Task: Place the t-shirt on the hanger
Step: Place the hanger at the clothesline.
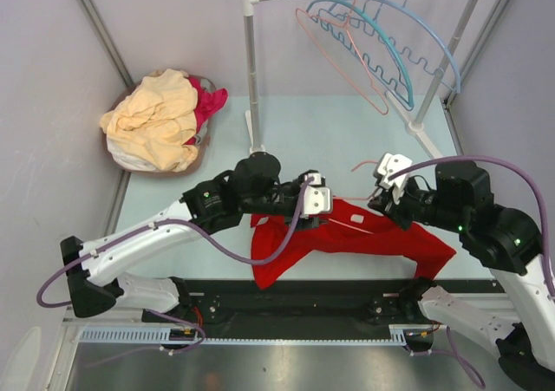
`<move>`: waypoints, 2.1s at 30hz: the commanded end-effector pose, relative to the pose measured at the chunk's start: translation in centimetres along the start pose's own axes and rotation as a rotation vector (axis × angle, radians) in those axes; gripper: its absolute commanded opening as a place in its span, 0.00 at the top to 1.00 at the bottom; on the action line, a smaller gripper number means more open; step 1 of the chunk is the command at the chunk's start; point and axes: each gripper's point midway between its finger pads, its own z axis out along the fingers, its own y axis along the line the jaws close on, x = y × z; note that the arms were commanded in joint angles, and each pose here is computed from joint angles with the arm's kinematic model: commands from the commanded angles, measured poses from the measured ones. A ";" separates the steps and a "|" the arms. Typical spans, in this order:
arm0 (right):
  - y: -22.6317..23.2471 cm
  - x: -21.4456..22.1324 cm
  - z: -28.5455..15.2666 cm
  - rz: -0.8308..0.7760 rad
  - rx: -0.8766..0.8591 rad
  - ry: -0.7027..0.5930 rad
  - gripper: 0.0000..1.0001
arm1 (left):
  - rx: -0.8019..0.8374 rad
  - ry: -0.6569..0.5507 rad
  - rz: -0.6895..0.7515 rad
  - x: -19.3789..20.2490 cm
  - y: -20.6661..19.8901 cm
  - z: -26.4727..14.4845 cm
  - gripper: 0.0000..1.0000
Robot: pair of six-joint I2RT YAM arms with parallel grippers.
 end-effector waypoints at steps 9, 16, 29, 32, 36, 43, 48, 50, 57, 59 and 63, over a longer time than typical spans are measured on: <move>-4.8 7.4 -2.9 0.228 0.398 0.202 1.00 | -0.248 -0.046 -0.375 4.7 5.1 -3.9 0.05; -10.0 5.7 -1.4 0.404 0.423 0.162 1.00 | -0.349 0.202 -0.619 15.7 5.5 -2.0 0.03; -16.2 0.6 -2.1 0.411 0.370 0.030 1.00 | -0.300 0.405 -0.804 25.4 1.1 5.8 0.00; -16.6 0.8 -2.1 0.402 0.387 0.030 1.00 | -0.274 0.440 -0.845 25.2 1.3 8.9 0.00; -17.3 0.8 -2.3 0.384 0.412 0.039 1.00 | -0.225 0.442 -0.876 24.7 1.0 14.0 0.00; -17.4 2.4 -1.3 0.418 0.400 0.070 1.00 | -0.192 0.428 -0.829 23.5 -0.2 21.0 0.00; -17.3 3.2 -0.8 0.432 0.390 0.088 1.00 | -0.213 0.539 -0.831 25.5 -1.0 21.8 0.00; -17.1 3.6 -0.6 0.437 0.380 0.094 1.00 | -0.227 0.561 -0.766 25.6 -1.4 21.8 0.00; -16.3 3.6 -0.1 0.431 0.361 0.092 1.00 | -0.154 0.689 -0.733 27.6 -4.3 21.5 0.54; -15.7 3.1 0.0 0.422 0.348 0.094 1.00 | -0.131 0.737 -0.718 28.3 -4.6 20.4 0.80; -13.4 0.8 1.7 0.362 0.285 0.073 1.00 | -0.159 0.659 -0.778 26.7 -1.3 15.8 1.00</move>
